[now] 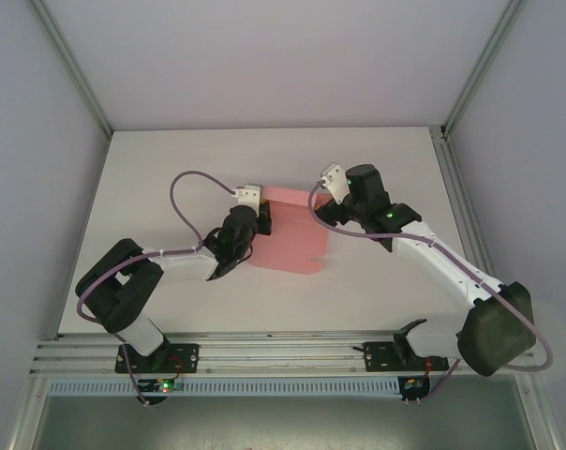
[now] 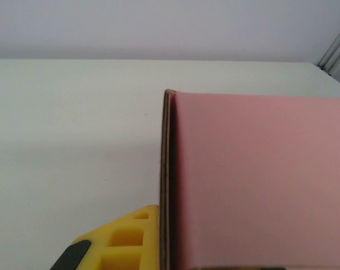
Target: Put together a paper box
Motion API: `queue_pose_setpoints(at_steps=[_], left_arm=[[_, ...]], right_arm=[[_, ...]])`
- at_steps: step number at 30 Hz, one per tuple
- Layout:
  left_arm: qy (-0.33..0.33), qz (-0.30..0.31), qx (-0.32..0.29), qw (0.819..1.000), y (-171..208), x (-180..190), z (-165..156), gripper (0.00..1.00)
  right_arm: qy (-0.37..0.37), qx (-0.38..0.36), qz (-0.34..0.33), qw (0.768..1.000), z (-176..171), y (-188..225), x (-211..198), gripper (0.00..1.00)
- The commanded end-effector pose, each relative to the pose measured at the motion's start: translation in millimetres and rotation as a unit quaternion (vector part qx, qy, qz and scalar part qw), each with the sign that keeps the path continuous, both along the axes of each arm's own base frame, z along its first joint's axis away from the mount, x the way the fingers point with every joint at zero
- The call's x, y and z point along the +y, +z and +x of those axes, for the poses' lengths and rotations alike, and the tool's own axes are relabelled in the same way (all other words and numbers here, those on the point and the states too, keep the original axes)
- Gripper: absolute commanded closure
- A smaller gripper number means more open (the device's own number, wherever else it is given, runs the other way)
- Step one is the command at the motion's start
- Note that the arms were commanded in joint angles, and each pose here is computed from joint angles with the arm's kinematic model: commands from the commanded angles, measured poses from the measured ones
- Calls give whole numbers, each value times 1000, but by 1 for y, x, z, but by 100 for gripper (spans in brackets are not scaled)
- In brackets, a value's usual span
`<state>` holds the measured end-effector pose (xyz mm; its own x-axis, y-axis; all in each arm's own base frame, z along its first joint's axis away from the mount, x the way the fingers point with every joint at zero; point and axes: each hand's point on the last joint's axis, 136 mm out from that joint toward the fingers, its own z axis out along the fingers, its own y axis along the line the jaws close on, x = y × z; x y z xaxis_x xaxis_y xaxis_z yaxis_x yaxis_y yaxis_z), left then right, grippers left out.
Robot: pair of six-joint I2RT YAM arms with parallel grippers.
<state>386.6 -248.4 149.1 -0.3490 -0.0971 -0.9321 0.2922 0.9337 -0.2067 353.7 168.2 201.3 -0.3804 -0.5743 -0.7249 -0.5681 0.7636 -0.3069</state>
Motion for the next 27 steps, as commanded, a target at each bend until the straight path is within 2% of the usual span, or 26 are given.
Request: queue_pose_setpoints(at_steps=[1, 6, 12, 17, 22, 27], left_arm=[[-71, -96, -62, 991, 61, -35, -6, 100], [-90, -100, -32, 990, 46, -48, -4, 100], [-96, -125, -9, 987, 38, -54, -4, 100], [-56, -123, -1, 991, 37, -42, 1, 100], [-2, -133, 2, 991, 34, -19, 10, 100], [22, -199, 28, 979, 26, 6, 26, 100]], right_arm=[[22, -46, 37, 998, 9, 17, 20, 2], [28, -141, 125, 982, 6, 50, 32, 2], [22, -187, 131, 973, 0, 67, 24, 2], [11, -193, 86, 977, -13, 67, 7, 2], [-40, -169, 48, 984, -37, 69, -29, 2], [-104, -162, 105, 976, -62, 82, -57, 2]])
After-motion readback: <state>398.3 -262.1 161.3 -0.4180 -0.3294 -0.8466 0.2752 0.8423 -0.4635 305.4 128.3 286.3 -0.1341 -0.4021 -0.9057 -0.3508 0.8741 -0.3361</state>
